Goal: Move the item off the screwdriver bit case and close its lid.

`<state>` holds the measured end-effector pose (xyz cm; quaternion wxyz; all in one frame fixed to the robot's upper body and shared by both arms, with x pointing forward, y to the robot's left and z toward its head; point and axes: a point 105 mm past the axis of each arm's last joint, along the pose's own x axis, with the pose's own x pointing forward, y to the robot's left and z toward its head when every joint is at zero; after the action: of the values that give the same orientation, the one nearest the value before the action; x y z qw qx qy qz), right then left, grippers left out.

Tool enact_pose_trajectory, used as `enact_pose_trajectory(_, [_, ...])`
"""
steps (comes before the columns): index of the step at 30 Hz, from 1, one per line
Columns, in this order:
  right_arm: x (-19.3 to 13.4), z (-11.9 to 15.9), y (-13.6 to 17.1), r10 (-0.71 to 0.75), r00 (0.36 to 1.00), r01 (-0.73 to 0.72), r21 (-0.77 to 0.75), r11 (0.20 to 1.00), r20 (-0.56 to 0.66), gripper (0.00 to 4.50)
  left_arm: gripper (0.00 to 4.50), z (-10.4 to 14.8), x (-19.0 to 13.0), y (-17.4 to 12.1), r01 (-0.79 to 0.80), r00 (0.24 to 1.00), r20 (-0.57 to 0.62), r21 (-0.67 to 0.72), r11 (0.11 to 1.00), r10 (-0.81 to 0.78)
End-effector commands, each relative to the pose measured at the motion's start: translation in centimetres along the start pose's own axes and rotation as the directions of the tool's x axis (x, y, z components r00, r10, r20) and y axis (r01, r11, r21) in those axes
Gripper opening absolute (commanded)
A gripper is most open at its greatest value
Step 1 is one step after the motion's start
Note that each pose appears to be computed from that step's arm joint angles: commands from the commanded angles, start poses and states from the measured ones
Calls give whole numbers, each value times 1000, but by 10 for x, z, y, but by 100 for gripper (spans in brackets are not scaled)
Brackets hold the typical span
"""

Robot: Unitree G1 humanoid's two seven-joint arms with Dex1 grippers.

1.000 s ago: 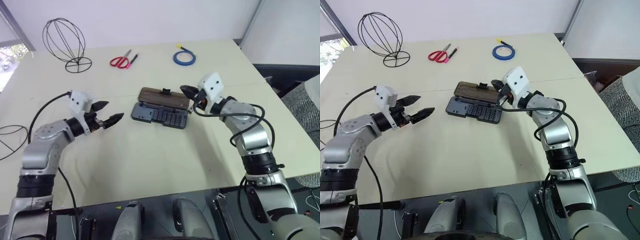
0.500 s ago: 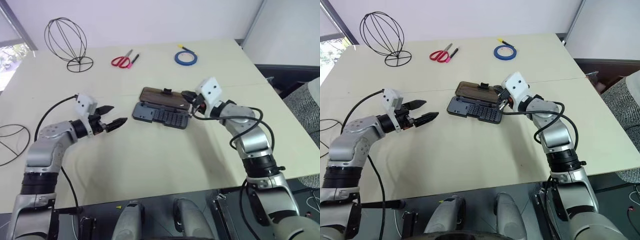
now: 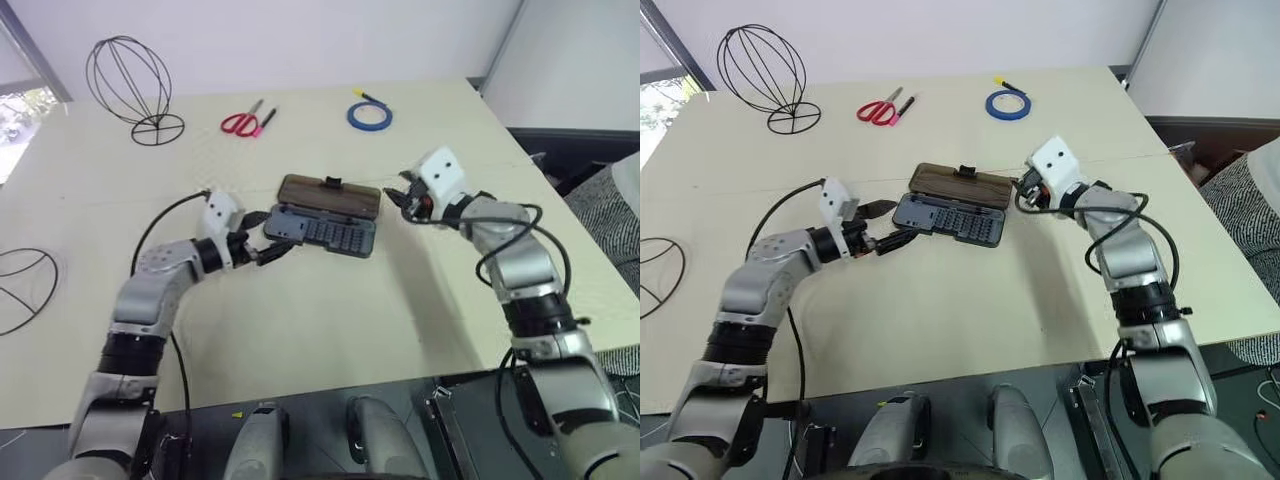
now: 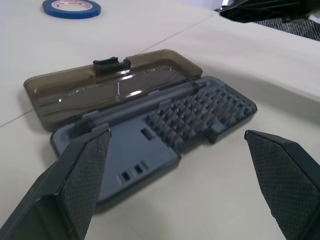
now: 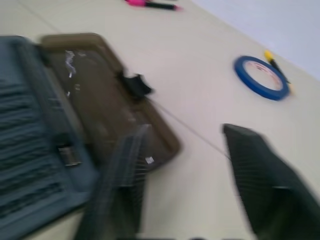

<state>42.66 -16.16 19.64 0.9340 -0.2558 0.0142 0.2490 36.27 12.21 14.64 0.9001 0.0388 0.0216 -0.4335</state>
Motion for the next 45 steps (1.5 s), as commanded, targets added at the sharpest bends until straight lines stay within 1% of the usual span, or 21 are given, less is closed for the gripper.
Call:
enact_pose_trajectory(1, [17, 9, -15, -23, 1000, 23, 21, 1000, -10, 442, 450, 15, 8, 4, -8, 999, 50, 48, 999, 6])
enact_pose_trajectory(2, [22, 7, -18, -34, 999, 35, 37, 999, -33, 448, 450, 14, 10, 6, -15, 998, 54, 48, 999, 12])
enact_pose_trajectory(4, [33, 0, -25, -82, 990, 94, 115, 989, -111, 448, 450, 13, 13, 7, -26, 998, 56, 58, 998, 23])
enact_pose_trajectory(7, [46, -3, -23, -121, 975, 158, 198, 967, -186, 448, 450, 14, 13, 7, -33, 998, 63, 67, 997, 29])
enact_pose_trajectory(8, [50, -1, -18, -107, 977, 147, 217, 965, -186, 448, 450, 15, 11, 8, -41, 997, 66, 70, 997, 36])
enact_pose_trajectory(10, [60, 6, -1, -52, 986, 81, 186, 979, -159, 448, 450, 13, 6, 13, -71, 996, 63, 80, 994, 66])
enact_pose_trajectory(11, [63, 6, 6, -30, 986, 59, 172, 983, -162, 448, 450, 12, 4, 16, -91, 994, 64, 82, 992, 86])
enact_pose_trajectory(14, [69, 1, 18, -11, 983, 47, 194, 980, -182, 448, 450, 15, -2, 18, -120, 990, 78, 78, 990, 114])
enact_pose_trajectory(17, [72, 0, 25, 5, 984, 33, 211, 977, -179, 448, 450, 15, -7, 20, -148, 987, 73, 92, 985, 141])
enact_pose_trajectory(19, [72, -3, 26, 1, 982, 38, 204, 978, -188, 448, 450, 16, -10, 21, -162, 985, 75, 96, 982, 155])
enact_pose_trajectory(25, [73, -8, 28, -14, 978, 66, 245, 967, -209, 448, 450, 17, -17, 24, -196, 979, 75, 103, 975, 189])
enact_pose_trajectory(28, [72, -15, 26, -32, 970, 101, 280, 955, -240, 366, 450, 18, -18, 22, -201, 978, 73, 106, 974, 194])
enact_pose_trajectory(29, [72, -17, 26, -34, 968, 107, 290, 951, -248, 308, 450, 17, -19, 22, -205, 978, 71, 109, 973, 198])
enact_pose_trajectory(30, [71, -20, 27, -32, 966, 110, 295, 949, -257, 266, 450, 17, -20, 23, -210, 977, 69, 113, 971, 203])
enact_pose_trajectory(35, [68, -36, 31, -32, 951, 129, 304, 944, -306, 4, 450, 17, -22, 25, -224, 974, 63, 127, 966, 218])
enact_pose_trajectory(45, [68, -44, 50, 57, 944, 61, 343, 937, -325, 4, 450, 25, -26, 36, -254, 967, 72, 155, 955, 245])
